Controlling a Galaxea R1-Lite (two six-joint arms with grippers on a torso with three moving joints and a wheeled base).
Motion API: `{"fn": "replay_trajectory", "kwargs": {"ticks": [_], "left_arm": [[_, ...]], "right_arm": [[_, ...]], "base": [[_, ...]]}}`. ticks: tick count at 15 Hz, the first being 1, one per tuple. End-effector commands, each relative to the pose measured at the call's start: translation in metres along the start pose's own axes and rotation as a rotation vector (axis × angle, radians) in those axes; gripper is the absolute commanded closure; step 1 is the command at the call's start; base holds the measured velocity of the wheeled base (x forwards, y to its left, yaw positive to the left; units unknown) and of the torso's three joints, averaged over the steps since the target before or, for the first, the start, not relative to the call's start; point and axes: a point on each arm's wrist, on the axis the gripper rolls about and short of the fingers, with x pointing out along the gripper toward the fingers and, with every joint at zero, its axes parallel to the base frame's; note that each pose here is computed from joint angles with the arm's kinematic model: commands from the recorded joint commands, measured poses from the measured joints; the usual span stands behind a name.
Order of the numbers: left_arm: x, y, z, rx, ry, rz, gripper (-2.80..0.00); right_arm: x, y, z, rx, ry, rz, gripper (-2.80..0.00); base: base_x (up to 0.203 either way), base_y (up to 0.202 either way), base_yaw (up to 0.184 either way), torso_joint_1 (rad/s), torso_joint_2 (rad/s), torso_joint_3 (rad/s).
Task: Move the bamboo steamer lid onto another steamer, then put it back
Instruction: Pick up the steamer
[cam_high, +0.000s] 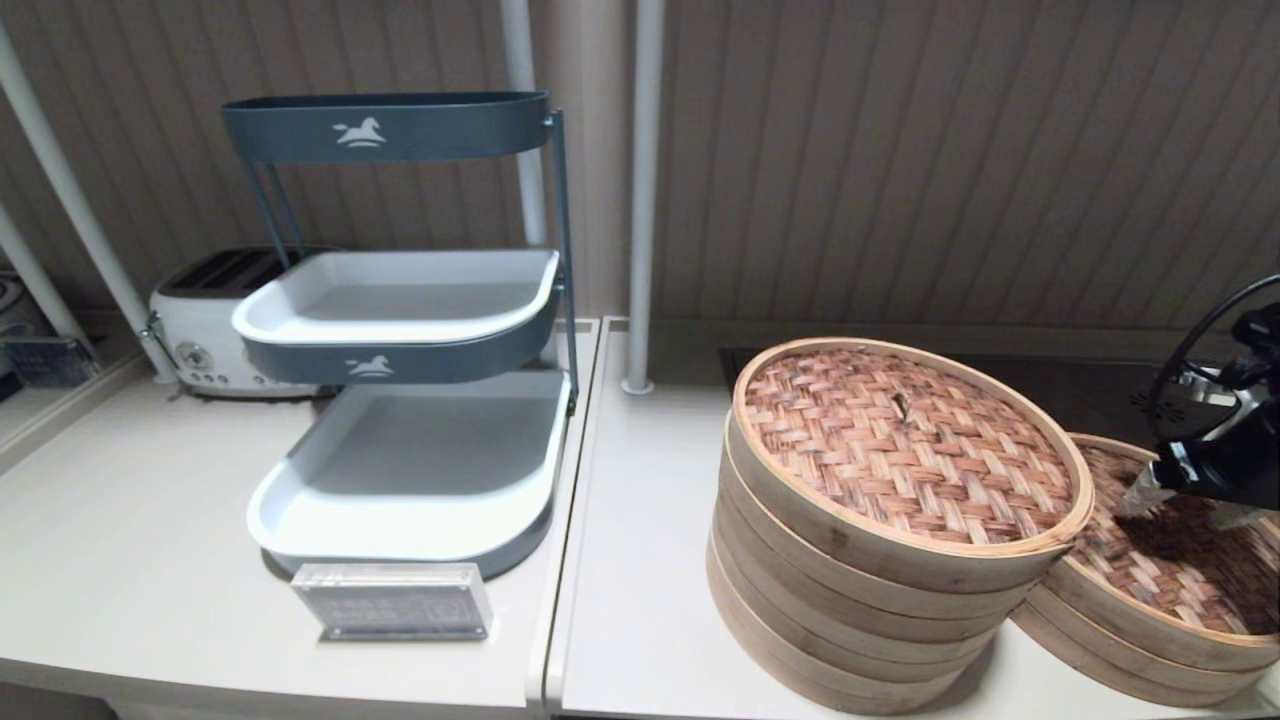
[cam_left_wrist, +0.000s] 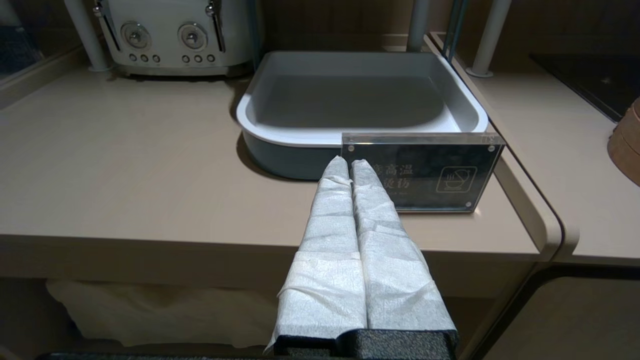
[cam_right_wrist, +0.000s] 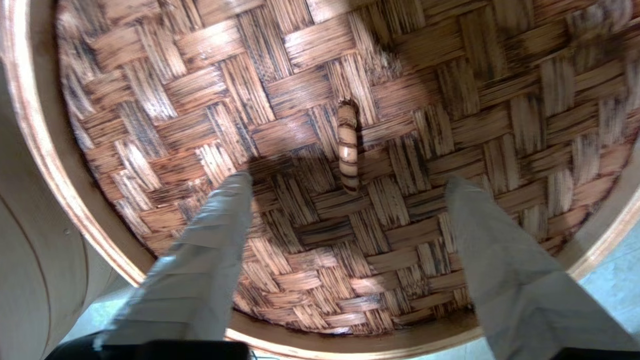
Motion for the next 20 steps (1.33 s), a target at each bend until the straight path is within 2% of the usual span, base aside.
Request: {"fn": "replay_trajectory", "kwargs": {"ticks": [1,20], "left_arm": [[0.0017,-0.0001,-0.0077,-0.001,0.027,-0.001,0.00],[0.0017,-0.0001,-0.0077,-0.001,0.027,-0.001,0.00]], "right_arm": [[0.0033,-0.0005,-0.0005,0.000,0.014,0.004,-2.80],[0.0117,-0.0022,0.0006,0.005,0.033,0.007,-2.80]], "base": [[0.000,0.000,0.000,0.000,0.00,0.000],[0.000,0.000,0.000,0.000,0.00,0.000]]}}
